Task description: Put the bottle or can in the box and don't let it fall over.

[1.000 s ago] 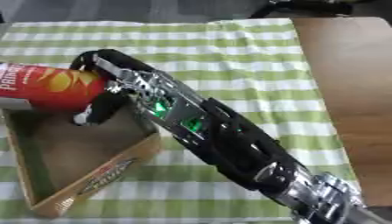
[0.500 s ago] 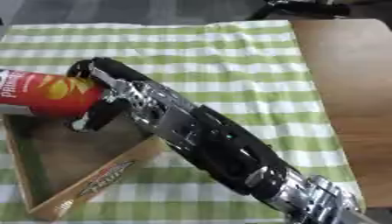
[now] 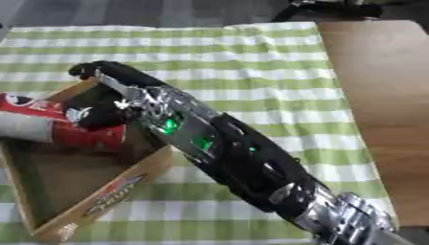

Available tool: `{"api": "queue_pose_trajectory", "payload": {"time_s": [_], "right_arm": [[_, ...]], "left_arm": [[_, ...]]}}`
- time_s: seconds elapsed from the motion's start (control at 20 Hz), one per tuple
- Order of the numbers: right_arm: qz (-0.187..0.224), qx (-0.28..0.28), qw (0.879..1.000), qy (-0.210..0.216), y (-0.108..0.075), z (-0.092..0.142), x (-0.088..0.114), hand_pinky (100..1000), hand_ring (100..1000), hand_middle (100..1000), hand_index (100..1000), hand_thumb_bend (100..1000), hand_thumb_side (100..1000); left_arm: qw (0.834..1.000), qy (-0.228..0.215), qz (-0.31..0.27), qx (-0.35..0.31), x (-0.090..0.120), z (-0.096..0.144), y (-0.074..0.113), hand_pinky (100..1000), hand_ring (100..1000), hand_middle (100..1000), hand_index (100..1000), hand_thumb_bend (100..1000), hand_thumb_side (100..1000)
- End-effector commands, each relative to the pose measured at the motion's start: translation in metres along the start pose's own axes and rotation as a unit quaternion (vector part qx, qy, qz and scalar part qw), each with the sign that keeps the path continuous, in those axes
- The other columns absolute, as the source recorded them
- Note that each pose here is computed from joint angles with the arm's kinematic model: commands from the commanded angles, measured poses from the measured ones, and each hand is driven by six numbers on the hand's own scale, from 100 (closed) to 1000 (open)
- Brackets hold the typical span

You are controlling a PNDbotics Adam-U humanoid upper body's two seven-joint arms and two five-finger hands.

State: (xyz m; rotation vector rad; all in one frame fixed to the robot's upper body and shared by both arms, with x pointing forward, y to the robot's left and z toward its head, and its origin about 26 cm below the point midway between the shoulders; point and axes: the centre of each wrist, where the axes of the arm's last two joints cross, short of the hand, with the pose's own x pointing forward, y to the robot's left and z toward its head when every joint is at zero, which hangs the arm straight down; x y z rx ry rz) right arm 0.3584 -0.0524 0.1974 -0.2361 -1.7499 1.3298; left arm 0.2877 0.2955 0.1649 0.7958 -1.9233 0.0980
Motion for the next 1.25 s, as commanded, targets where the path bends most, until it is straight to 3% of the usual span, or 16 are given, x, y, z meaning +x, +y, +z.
{"api": "queue_pose_trajectory", "payload": {"time_s": [0.05,0.2,0.4,0.55,0.9,0.95,1.25], "right_arm": [[-0.002,-0.035,0.999,-0.005,-0.019,0.009,0.004,734,1000,846,930,100,496],[-0.02,-0.069,0.997,-0.008,-0.038,0.027,0.005,719,988,829,924,100,531],[-0.044,-0.139,0.989,-0.015,-0.071,0.07,0.007,710,974,816,916,100,546],[-0.072,-0.188,0.979,-0.009,-0.086,0.103,0.001,712,965,803,912,100,571],[-0.118,-0.266,0.956,0.037,-0.093,0.146,-0.038,695,953,792,912,100,628],[-0.123,-0.274,0.953,0.045,-0.092,0.152,-0.045,694,951,791,912,100,598],[-0.14,-0.32,0.933,0.087,-0.086,0.181,-0.077,678,939,782,913,100,609]], "left_arm": [[1.0,-0.012,-0.007,0.006,0.005,-0.004,0.006,545,568,619,716,100,700],[1.0,-0.01,-0.01,0.007,0.003,-0.003,0.007,545,567,619,716,100,700],[1.0,-0.006,-0.015,0.011,0.001,-0.003,0.009,544,567,619,716,100,701],[1.0,-0.005,-0.017,0.013,0.0,-0.002,0.01,544,567,619,716,100,701],[1.0,-0.003,-0.018,0.015,-0.001,-0.002,0.01,544,566,618,716,100,701],[1.0,-0.003,-0.018,0.015,-0.001,-0.002,0.011,544,566,618,716,100,701],[1.0,-0.004,-0.018,0.017,0.0,-0.002,0.011,543,565,618,717,100,701]]}}
